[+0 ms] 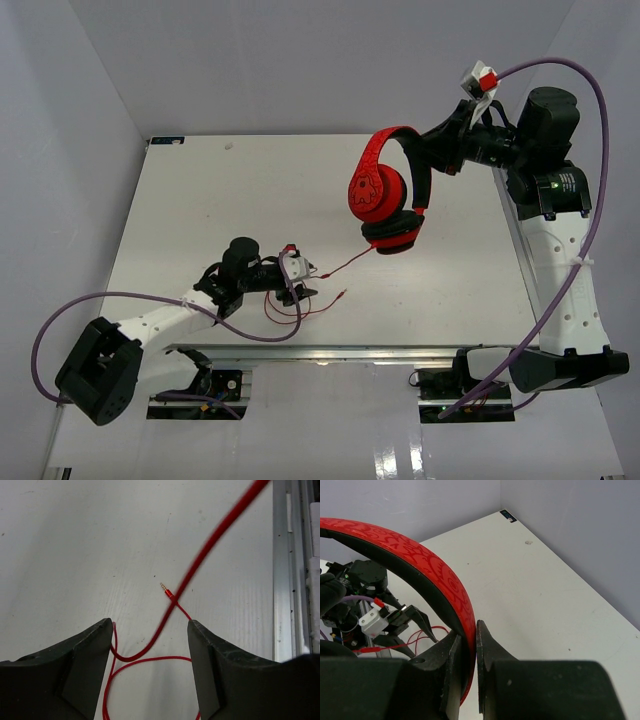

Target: Wrap the headphones

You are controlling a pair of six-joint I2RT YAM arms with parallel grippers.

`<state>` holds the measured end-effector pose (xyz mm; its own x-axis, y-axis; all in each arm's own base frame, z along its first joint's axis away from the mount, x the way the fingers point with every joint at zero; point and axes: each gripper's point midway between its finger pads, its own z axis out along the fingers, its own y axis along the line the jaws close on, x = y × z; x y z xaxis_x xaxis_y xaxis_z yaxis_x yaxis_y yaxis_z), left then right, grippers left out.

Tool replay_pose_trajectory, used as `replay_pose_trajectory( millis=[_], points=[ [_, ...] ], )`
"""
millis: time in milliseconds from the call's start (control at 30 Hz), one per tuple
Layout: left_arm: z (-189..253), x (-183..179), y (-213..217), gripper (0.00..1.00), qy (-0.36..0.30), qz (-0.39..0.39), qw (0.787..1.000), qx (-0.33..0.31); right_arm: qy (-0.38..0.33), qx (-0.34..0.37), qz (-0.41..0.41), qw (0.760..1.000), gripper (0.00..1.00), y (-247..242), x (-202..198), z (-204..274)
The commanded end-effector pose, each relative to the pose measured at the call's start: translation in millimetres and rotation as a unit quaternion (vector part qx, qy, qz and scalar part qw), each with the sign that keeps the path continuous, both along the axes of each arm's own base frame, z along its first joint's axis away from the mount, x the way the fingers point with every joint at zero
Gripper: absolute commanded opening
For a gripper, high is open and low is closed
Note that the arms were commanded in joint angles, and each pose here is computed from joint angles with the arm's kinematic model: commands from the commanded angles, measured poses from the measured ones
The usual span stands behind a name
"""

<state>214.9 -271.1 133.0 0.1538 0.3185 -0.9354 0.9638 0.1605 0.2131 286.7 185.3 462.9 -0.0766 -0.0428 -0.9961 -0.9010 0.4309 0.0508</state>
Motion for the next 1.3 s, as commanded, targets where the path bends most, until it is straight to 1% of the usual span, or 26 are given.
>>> replay_pose_trajectory(
  millis=[0,33,100,133,233,333,433,533,600,633,700,733,800,867,900,967,1000,1033,1067,1133,1200,1267],
  points=[
    [2.2,17.5,-2.7,0.64,-0.031,0.023,0.999,-0.009,-0.03,0.019,0.013,0.999,0.08,2.5,-15.2,29.9],
    [0.4,18.8,-4.2,0.55,-0.025,0.024,0.999,-0.008,-0.032,0.019,0.014,0.999,0.08,2.5,-15.6,30.9],
    [4.3,22.8,-8.4,0.23,-0.022,0.025,0.999,-0.018,-0.035,0.019,0.01,0.999,0.08,1.6,-15.1,32.0],
    [6.8,23.2,-9.8,0.14,-0.018,0.028,0.999,-0.027,-0.035,0.019,0.005,0.999,0.08,0.8,-14.3,32.0],
    [19.8,22.5,-11.8,0.01,-0.002,0.039,0.998,-0.051,-0.028,0.016,-0.035,0.999,0.08,-5.9,-4.0,28.4],
    [33.8,23.6,-11.0,0.0,0.034,0.075,0.994,-0.069,0.006,0.025,-0.094,0.995,0.08,-15.2,12.0,17.3],
    [39.1,14.8,-14.5,0.0,0.069,0.094,0.99,-0.082,0.032,0.038,-0.146,0.988,0.08,-19.7,27.8,-0.3],
    [37.2,11.1,-18.1,0.0,0.113,0.125,0.982,-0.085,0.066,0.049,-0.216,0.973,0.08,-21.4,45.4,-25.4],
    [32.2,13.2,-19.4,0.0,0.147,0.151,0.974,-0.081,0.068,0.048,-0.275,0.958,0.08,-26.1,56.8,-37.0],
    [30.6,13.6,-20.5,0.0,0.165,0.163,0.969,-0.081,0.066,0.044,-0.306,0.949,0.08,-30.3,62.8,-42.7],
    [29.1,16.9,-22.9,0.0,0.189,0.183,0.962,-0.069,0.055,0.027,-0.413,0.909,0.08,-58.5,82.6,-57.8],
    [22.2,16.3,-21.0,0.0,0.204,0.196,0.958,-0.05,0.049,0.011,-0.45,0.892,0.08,-68.4,89.5,-66.6],
    [15.9,17.8,-18.1,0.0,0.217,0.219,0.951,-0.026,0.033,-0.011,-0.519,0.854,0.08,-94.7,100.1,-79.9],
    [13.8,17.0,-13.0,0.0,0.223,0.237,0.946,-0.004,0.011,-0.031,-0.564,0.825,0.08,-114.3,105.8,-91.7],
    [11.7,15.2,-6.4,0.0,0.226,0.251,0.941,0.013,0.004,-0.05,-0.571,0.819,0.08,-120.0,104.4,-103.4],
    [10.2,10.5,4.4,0.0,0.233,0.268,0.934,0.04,-0.023,-0.045,-0.586,0.809,0.08,-128.6,102.2,-99.3],
    [12.2,10.0,10.6,0.0,0.232,0.28,0.93,0.049,-0.033,-0.055,-0.588,0.807,0.08,-131.5,101.1,-103.0],
    [15.6,10.8,16.7,0.0,0.226,0.292,0.927,0.057,-0.04,-0.071,-0.581,0.81,0.08,-131.4,100.2,-108.5],
    [20.0,12.7,23.1,0.0,0.217,0.304,0.925,0.065,-0.049,-0.087,-0.565,0.819,0.08,-127.1,100.2,-113.9],
    [33.0,17.3,34.3,0.0,0.193,0.324,0.923,0.08,-0.075,-0.122,-0.5,0.854,0.08,-107.4,99.2,-123.4],
    [49.8,25.2,44.9,0.0,0.166,0.344,0.919,0.098,-0.102,-0.174,-0.401,0.894,0.08,-82.1,87.7,-138.2],
    [55.3,30.1,53.7,0.0,0.14,0.352,0.917,0.126,-0.12,-0.201,-0.334,0.913,0.08,-65.9,77.0,-150.3]
  ],
)
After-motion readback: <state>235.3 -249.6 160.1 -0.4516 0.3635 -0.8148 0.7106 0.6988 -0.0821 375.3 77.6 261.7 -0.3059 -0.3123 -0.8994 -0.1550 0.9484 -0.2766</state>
